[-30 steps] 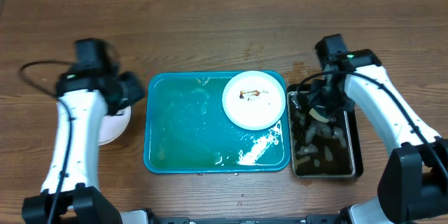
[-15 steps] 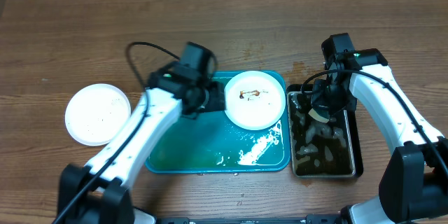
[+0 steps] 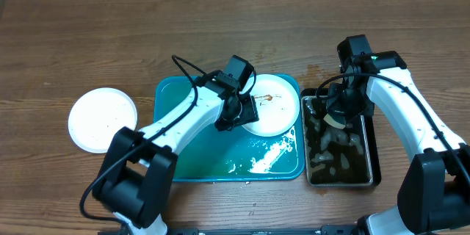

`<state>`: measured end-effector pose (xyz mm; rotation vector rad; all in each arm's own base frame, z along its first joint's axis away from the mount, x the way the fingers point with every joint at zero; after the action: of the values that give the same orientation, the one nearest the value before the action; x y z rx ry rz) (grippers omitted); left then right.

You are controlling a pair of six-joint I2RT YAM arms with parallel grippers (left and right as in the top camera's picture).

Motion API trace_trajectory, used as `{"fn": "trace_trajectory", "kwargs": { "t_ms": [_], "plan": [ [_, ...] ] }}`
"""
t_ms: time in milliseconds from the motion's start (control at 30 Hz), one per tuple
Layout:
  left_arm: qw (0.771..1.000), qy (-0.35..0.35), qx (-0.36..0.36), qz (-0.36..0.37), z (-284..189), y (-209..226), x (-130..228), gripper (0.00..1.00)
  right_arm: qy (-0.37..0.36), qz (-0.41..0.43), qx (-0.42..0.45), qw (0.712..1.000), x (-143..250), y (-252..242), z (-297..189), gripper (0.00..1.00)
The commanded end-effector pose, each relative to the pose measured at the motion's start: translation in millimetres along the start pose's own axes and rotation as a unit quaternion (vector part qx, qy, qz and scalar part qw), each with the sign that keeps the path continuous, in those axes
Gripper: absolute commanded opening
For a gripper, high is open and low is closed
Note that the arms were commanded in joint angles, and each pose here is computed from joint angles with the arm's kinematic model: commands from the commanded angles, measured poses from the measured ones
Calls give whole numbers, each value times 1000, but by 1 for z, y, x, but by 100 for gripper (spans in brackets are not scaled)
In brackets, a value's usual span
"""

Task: Clean dirty plates on tray and stack at the side
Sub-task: 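Reach to the back white plate and grip its rim with the left gripper, then dip and swish the sponge in the soapy water with the right gripper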

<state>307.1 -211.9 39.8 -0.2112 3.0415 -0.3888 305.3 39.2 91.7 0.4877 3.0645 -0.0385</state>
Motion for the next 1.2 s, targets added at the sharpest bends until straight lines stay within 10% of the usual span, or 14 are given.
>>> {"fn": "trace_trajectory", "kwargs": {
  "t_ms": [0, 333, 800, 1167],
  "plan": [
    [999, 23, -11, -27, 17, 3, 8, 64, -14, -2, -10, 1000, 0, 1, -9, 4],
    [998, 22, -52, -22, 23, 19, 9, 41, -14, -8, -10, 1000, -1, 1, -9, 4],
    [989, 43, -138, 32, 6, 96, -9, 14, 16, -221, -83, 972, 20, 22, 4, 4],
    [988, 60, -138, 39, 2, 110, -9, 5, 14, -86, -96, 991, 48, 15, 85, 4]
  ]
}}
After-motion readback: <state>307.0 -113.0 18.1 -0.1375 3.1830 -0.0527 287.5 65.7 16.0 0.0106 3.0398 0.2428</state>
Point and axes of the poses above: each gripper's point midway between its finger pads, its own z axis out along the fingers, its own y axis along the line the jaws close on, x = y × z, the point moved 1 cm from there along -z, back along the fingers, and after that the axes turned 6 degrees about z, right-handed, at the moved point
